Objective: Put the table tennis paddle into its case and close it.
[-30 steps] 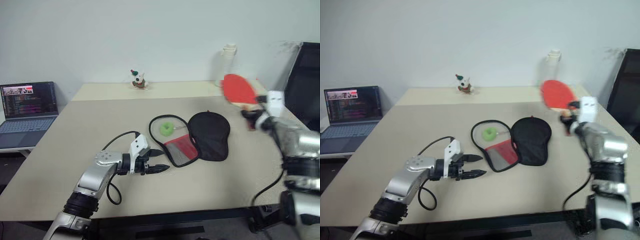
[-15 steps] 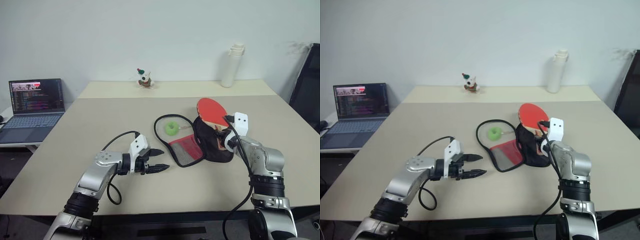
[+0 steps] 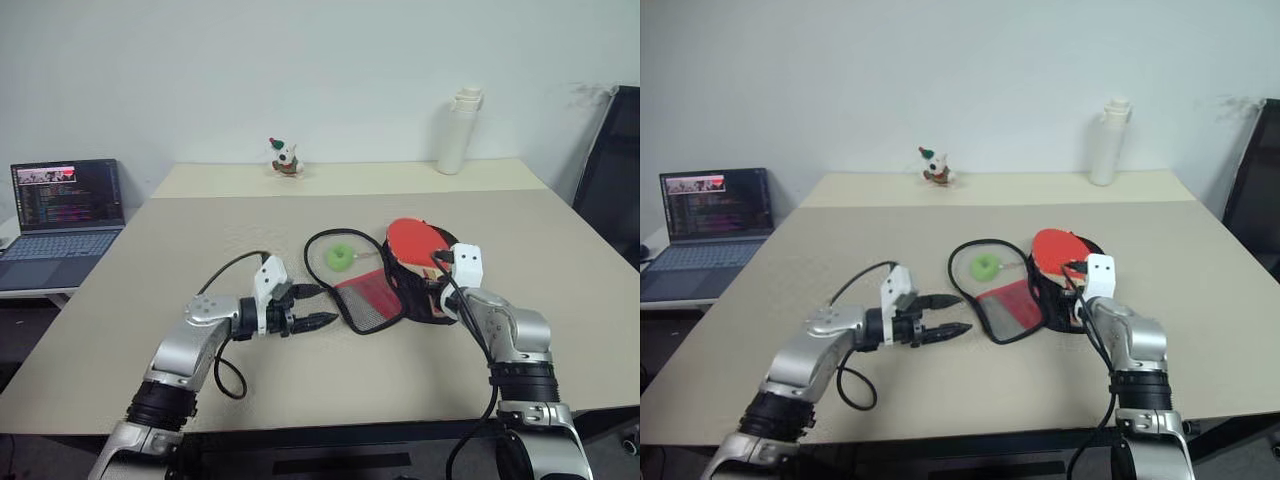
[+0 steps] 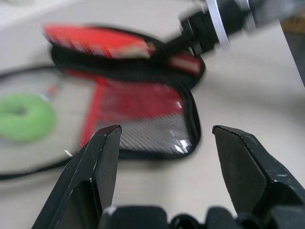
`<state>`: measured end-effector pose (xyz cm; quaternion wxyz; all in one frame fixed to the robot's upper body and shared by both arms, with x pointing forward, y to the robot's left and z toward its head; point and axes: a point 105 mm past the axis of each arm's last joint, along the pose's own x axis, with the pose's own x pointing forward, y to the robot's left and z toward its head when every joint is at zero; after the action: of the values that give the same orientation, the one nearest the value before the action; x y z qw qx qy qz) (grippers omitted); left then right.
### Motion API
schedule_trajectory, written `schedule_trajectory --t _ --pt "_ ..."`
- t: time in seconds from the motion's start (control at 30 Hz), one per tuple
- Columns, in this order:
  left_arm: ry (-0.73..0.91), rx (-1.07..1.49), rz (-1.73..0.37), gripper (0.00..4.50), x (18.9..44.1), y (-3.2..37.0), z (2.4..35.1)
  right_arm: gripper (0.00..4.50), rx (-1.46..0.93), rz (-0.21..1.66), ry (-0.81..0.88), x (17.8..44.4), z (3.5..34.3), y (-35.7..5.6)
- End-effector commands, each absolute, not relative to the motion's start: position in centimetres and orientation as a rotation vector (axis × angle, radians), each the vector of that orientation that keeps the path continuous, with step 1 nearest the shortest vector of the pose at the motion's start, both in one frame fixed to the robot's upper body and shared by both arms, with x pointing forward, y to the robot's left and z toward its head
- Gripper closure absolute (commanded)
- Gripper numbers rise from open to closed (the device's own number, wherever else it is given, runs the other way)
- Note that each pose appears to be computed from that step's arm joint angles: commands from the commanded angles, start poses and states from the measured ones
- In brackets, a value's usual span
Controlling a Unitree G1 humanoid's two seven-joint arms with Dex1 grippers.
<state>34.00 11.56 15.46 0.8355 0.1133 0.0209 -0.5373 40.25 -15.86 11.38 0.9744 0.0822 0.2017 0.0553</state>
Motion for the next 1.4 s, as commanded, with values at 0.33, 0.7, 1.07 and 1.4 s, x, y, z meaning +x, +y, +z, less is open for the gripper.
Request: schedule_trajectory --t 0.33,0.7,1.07,1.4 --pt "-0.078 0.243 -1.138 1.16 34.0 11.1 19.1 3.38 0.142 0.085 0.365 40.2 12.2 -16.6" --pt "-0.076 0.251 -1.14 1.16 34.0 11.0 19.2 3.38 0.142 0.034 0.389 40.1 11.4 -17.5" --pt "-0.065 0.25 -1.144 1.16 33.8 10.9 18.9 3.38 0.1 -0.006 0.388 40.0 11.1 -18.3" --pt "-0.055 0.253 -1.148 1.16 33.9 10.7 18.5 2.09 0.075 -0.049 0.38 39.8 10.9 -19.3"
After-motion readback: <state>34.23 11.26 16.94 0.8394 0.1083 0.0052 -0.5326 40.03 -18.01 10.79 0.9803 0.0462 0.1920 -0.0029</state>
